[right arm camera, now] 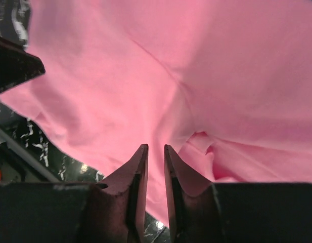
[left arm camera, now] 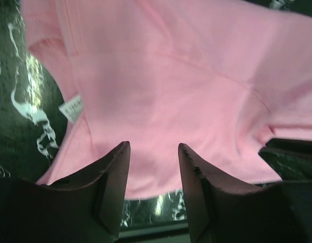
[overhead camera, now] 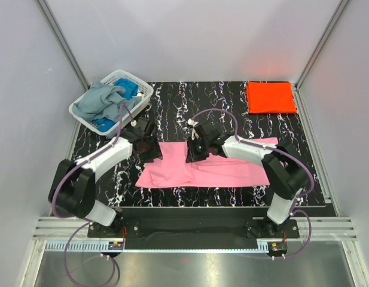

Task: Fold and stack the t-shirts
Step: Fold the tshirt

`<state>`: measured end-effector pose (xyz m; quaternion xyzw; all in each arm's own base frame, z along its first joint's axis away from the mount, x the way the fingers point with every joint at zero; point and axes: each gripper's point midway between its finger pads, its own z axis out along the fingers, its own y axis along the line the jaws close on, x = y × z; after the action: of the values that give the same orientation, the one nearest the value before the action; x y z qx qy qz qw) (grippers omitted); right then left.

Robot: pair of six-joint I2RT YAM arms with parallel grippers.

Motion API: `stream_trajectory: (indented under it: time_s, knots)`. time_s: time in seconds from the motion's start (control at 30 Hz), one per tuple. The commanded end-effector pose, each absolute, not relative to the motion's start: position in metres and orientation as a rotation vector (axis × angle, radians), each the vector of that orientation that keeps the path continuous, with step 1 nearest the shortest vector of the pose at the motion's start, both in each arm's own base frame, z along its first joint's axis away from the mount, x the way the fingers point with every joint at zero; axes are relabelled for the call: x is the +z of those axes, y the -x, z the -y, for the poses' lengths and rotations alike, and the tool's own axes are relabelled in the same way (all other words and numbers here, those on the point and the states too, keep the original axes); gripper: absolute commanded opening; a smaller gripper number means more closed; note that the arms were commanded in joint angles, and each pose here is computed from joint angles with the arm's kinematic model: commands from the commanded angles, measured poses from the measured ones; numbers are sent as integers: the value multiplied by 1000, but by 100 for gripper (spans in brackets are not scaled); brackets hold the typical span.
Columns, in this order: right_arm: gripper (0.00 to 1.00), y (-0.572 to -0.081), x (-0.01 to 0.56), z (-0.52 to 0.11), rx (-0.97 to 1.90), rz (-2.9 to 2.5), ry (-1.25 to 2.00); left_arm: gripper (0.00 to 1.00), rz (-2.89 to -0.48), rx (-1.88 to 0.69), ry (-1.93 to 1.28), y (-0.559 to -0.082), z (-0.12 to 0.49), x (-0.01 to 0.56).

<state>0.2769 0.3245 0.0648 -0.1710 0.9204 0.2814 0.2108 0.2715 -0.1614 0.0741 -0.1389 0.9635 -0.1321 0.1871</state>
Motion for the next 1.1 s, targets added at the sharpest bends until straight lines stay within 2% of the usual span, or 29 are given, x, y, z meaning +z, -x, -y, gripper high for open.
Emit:
stream_trajectory:
  time_s: [0.0,0.23,0.37,0.47,0.6,0.7,0.87,1.07]
  knots:
    - [25,-302,54,-326,688,-2550,367,48,-2697,-251,436,-306,147,52]
    - [25,-319,48,-289,556,-2520,186,48,-2756,-82,529,-327,123,25]
    - [27,-316,75,-292,620,-2466,202,49,-2759,-43,544,-331,120,24]
    - [28,-324,91,-275,561,-2458,136,49,-2723,-71,530,-339,122,41]
    - [26,-341,88,-216,408,-2494,-76,49,-2646,-183,463,-353,136,75]
    - [26,-345,84,-167,318,-2507,-262,50,-2638,-231,426,-359,144,80]
    - [25,-348,65,-69,159,-2498,-527,50,-2709,-204,437,-357,146,45]
    - [22,-345,30,-2,-7,-2546,-718,50,-2758,-38,453,-364,133,14]
